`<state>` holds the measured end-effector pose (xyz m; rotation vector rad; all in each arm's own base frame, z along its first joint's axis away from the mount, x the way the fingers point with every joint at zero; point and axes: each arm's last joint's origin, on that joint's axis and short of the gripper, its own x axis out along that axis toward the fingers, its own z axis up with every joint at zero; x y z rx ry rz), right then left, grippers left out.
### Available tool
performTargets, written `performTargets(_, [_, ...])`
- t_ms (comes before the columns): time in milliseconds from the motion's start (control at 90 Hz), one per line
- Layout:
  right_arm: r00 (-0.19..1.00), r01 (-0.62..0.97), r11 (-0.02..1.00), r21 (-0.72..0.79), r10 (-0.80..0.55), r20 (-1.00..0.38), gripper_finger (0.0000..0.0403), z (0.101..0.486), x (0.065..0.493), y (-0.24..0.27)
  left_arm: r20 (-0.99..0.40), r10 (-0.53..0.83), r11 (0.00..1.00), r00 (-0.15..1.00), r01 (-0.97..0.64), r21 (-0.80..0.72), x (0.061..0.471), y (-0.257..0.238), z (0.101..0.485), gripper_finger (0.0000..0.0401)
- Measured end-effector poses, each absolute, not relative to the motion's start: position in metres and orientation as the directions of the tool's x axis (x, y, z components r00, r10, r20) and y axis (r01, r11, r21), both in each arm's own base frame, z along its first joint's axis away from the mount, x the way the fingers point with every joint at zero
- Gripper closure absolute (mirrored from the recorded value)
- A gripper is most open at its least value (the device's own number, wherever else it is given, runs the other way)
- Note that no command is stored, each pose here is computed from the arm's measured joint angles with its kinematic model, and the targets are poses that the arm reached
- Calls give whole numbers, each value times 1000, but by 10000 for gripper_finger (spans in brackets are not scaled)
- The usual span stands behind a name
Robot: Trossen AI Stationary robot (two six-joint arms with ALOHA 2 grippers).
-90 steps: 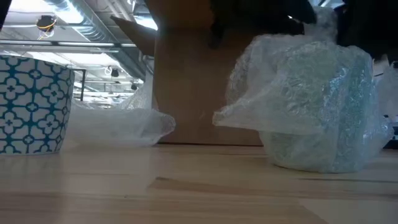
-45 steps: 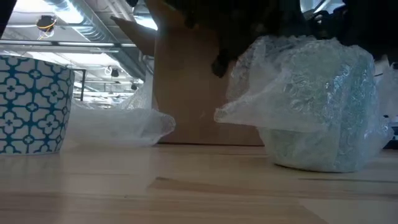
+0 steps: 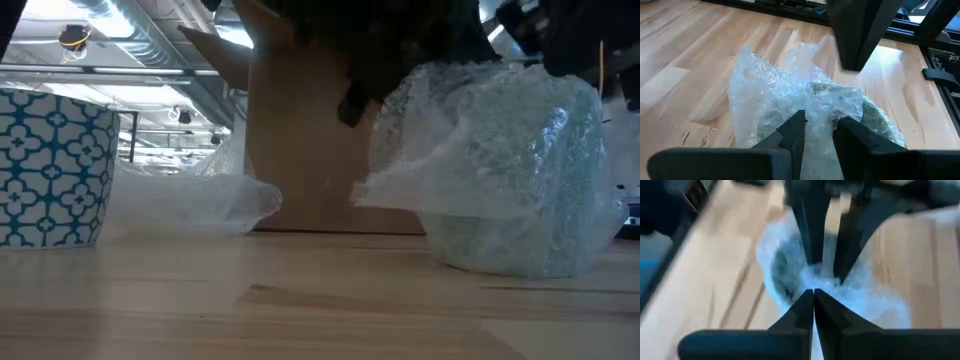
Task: Wrap mug
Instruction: Wrap the green mug with the bubble wrap
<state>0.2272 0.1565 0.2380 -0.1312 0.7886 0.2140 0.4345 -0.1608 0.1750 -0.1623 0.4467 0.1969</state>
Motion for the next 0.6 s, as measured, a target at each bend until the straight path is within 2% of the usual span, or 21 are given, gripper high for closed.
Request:
performTargets(167, [749,-205,977,-66,113,-652,402,239,239,158,-442,153,968,884,-224,-113,435,-161,175,323])
performTargets(400, [671,-196,975,-105,56,-739,402,203,254,162,-447,134,974,885,-200,-103,435,-161,175,323])
performTargets(600, [640,-186,976,-111,34,-768,402,189,258,165,-449,131,976,884,-193,-96,434,-161,176,323])
